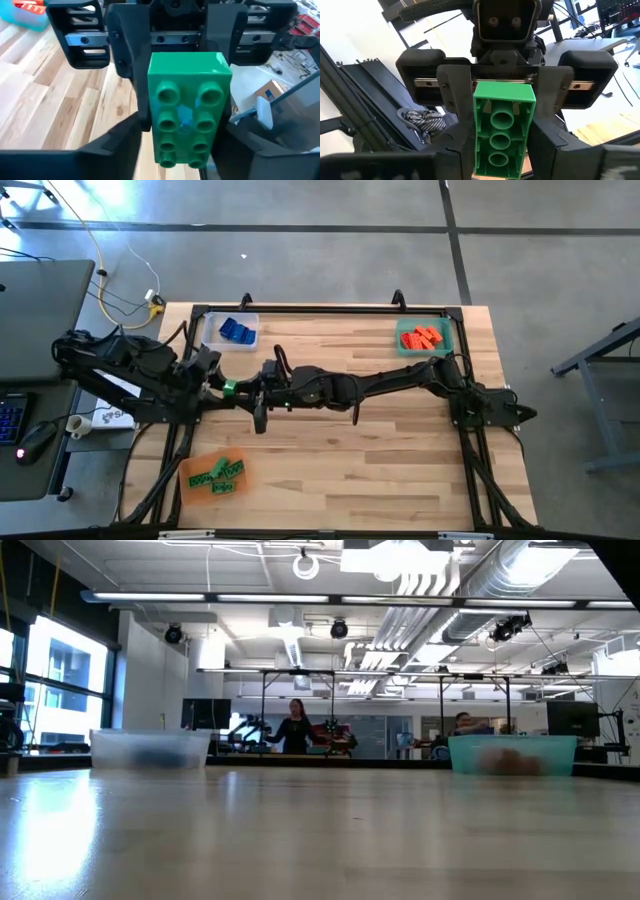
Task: Sort & place blocks by color
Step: Put the green game piece into the orange bin
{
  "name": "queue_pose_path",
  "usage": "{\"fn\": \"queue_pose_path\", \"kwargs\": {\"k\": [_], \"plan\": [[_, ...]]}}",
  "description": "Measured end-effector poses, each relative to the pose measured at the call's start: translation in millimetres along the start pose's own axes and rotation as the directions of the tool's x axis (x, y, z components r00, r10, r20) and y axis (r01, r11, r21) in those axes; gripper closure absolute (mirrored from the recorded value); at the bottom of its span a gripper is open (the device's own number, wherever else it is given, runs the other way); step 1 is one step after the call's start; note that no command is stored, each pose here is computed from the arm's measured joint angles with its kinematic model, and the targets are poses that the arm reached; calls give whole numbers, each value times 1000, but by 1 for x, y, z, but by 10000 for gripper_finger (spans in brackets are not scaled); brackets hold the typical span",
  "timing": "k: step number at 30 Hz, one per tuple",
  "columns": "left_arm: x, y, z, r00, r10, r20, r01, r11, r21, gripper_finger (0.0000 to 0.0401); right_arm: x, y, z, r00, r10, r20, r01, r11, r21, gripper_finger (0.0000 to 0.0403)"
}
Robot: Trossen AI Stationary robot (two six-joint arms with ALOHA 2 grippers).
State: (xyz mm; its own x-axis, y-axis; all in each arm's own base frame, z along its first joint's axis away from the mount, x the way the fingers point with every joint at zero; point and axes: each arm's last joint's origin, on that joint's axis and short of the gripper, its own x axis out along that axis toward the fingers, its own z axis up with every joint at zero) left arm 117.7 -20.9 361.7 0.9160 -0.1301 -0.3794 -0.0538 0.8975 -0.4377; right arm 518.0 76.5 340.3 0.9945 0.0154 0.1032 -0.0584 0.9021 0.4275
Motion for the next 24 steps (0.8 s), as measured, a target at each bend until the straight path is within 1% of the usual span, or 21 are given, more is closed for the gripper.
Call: {"fn": "queue_pose_path", "kwargs": {"k": [5,9,12,14,16,18,20,24], "plan": [[0,0,0,1000,-9,-2,9,1000,29,290,0,0,0,1000,8,-5,-8,1000,13,251],[-1,0,0,1000,-11,-4,11,999,51,292,0,1,0,1000,19,-8,-18,1000,25,223],[-6,1,-3,1000,-10,-17,10,999,38,292,0,1,1,1000,21,-13,-21,1000,24,211],[-11,3,-9,997,-22,-72,23,1000,6,292,-1,1,1,999,25,-28,-25,1000,19,209],[-15,6,-19,983,-18,-182,12,999,-33,292,-3,1,2,999,21,-45,-20,1000,14,208],[-17,8,-30,957,-1,-290,-18,998,-63,292,-7,3,12,998,18,-52,-17,1000,13,208],[-12,9,-41,935,0,-355,-30,996,-80,292,-12,6,23,999,19,-42,-18,1000,12,207],[7,13,-74,875,-12,-484,-44,994,-104,292,-16,4,31,998,-4,-56,3,1000,-11,207]]}}
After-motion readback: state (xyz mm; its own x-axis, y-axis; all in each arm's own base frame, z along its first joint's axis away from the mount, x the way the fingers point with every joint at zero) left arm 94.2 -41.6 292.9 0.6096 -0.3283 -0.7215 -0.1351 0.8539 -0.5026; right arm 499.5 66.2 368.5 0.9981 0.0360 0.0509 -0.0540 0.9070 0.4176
